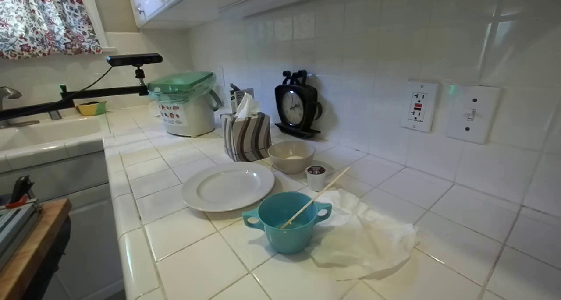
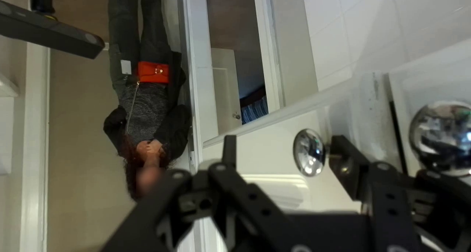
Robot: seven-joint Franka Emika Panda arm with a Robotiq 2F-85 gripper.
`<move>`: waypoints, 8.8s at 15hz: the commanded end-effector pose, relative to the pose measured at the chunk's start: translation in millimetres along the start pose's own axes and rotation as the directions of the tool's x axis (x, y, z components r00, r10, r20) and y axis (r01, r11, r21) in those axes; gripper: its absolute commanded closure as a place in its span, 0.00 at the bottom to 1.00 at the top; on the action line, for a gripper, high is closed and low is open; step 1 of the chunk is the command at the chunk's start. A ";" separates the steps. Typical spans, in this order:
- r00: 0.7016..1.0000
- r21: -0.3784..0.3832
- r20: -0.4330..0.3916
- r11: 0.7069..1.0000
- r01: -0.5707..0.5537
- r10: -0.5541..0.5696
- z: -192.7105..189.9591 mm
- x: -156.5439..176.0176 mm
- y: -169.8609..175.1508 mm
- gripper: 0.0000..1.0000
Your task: Open the cabinet's right door
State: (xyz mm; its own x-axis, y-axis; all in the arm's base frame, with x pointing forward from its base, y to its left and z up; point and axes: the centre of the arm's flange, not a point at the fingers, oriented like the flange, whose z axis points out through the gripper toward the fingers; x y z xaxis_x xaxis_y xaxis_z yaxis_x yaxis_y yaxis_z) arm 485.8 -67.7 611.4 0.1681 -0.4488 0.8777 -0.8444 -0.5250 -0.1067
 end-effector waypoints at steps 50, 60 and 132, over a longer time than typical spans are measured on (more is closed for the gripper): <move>0.980 0.269 0.096 0.952 0.144 -0.175 -7.9 22.0 161.0 0.96; 0.970 0.265 0.129 0.950 0.165 -0.204 5.8 35.3 220.1 0.96; 0.488 0.564 0.442 0.656 0.502 -0.753 -4.0 110.2 289.2 0.00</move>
State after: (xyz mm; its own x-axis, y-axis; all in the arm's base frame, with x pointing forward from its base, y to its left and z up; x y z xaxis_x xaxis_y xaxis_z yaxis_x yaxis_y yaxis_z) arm 252.7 -294.6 675.5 0.9489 -0.1112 0.2954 -0.1557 -0.9790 0.1314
